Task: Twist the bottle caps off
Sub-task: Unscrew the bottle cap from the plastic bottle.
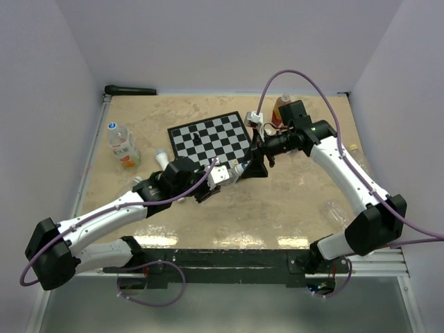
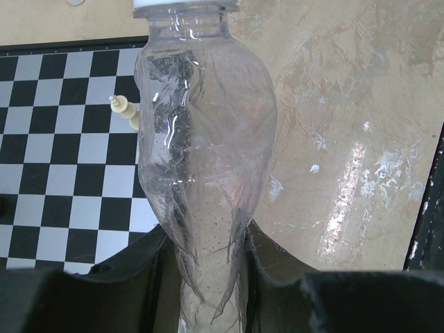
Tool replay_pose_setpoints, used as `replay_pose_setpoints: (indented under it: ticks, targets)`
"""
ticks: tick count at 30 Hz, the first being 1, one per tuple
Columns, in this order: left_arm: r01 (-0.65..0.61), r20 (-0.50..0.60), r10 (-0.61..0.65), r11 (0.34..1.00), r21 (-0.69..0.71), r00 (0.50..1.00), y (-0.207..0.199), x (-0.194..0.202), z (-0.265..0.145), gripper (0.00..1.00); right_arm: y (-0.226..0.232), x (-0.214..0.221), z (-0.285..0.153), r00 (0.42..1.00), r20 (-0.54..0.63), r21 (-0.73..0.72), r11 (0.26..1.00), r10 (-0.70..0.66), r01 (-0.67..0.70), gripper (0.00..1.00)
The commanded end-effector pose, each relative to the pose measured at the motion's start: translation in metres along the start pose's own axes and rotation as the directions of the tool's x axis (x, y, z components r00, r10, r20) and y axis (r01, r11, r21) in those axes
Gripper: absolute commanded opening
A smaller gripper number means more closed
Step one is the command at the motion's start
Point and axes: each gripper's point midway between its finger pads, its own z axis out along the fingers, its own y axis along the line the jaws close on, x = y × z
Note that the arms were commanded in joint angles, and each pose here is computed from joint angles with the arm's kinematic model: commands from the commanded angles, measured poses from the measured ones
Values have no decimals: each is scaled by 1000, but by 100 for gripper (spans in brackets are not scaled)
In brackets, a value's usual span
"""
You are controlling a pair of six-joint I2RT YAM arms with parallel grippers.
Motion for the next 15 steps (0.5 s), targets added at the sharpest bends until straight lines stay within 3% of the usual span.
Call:
replay_pose_setpoints:
  ticks: [1, 5, 12, 15]
  targets:
    - [-18, 103, 18, 1000, -3, 995, 4, -36, -2, 0, 4, -17, 0, 999, 30, -19, 1000, -16, 17, 80]
    - [-18, 104, 18, 1000, -5, 994, 4, -36, -1, 0, 5, -16, 4, 1000, 26, -29, 999, -16, 16, 69]
    - [-24, 105, 24, 1000, -3, 994, 3, -34, -2, 0, 15, -14, 5, 998, 35, -77, 996, -49, 51, 13]
    - [-56, 110, 54, 998, 10, 992, 0, -32, -6, 0, 19, -6, 4, 995, 17, -99, 990, -95, 97, 0]
